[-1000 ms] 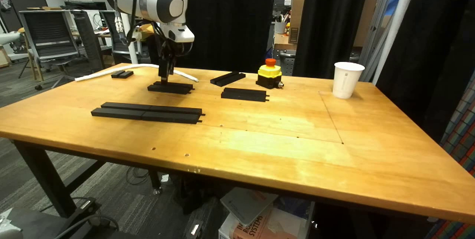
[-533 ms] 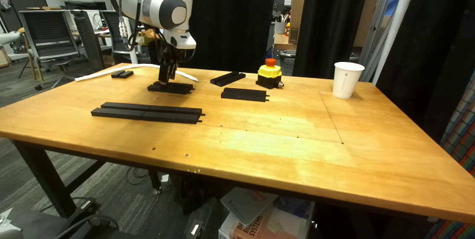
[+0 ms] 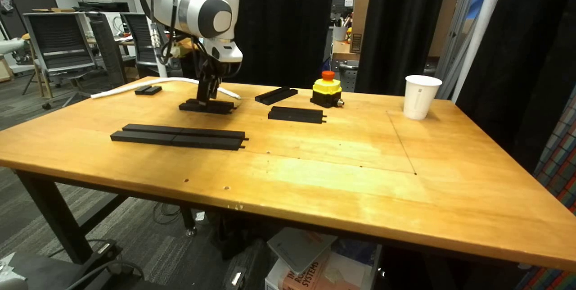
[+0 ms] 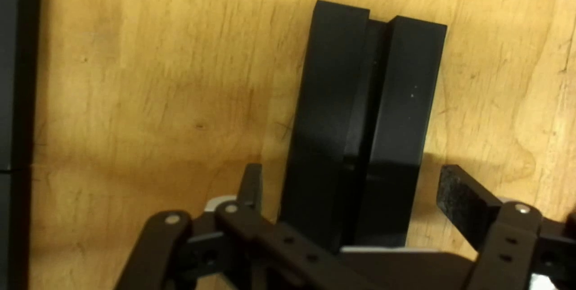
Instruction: Arrange the black objects together on the table
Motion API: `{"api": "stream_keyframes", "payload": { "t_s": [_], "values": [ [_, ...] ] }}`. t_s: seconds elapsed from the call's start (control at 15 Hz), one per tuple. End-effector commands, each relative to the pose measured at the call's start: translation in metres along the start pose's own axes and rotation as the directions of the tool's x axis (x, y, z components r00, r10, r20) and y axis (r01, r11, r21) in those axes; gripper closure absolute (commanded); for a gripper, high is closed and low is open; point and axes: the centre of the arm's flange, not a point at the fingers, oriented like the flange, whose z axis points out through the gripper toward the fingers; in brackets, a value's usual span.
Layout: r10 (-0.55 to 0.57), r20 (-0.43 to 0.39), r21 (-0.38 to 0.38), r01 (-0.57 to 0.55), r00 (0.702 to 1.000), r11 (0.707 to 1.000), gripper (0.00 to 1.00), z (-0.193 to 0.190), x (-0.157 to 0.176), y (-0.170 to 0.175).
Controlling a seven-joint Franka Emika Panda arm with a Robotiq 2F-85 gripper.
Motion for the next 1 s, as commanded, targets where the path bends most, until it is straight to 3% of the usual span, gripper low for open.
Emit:
{"api": "stream_keyframes", "payload": {
  "t_s": [0.0, 0.27, 0.33, 0.4, 0.6, 0.93],
  "values": [
    [0.025, 0.010, 0.009, -0.025, 1.000, 1.000, 0.00, -0.001, 0.003, -0.002],
    [0.022, 0.011, -0.001, -0.022, 1.000, 1.000, 0.00, 0.003, 0.004, -0.001],
    [0.019, 0.009, -0.004, -0.019, 1.000, 1.000, 0.25, 0.004, 0.004, -0.001],
    [0.018, 0.007, -0.008, -0.018, 1.000, 1.000, 0.27, 0.004, 0.005, 0.000],
    [0.008, 0.015, -0.024, -0.008, 1.000, 1.000, 0.50, 0.003, 0.004, 0.000],
    [-0.005, -0.005, -0.032, 0.005, 1.000, 0.999, 0.53, -0.007, 0.010, 0.005]
  ]
}}
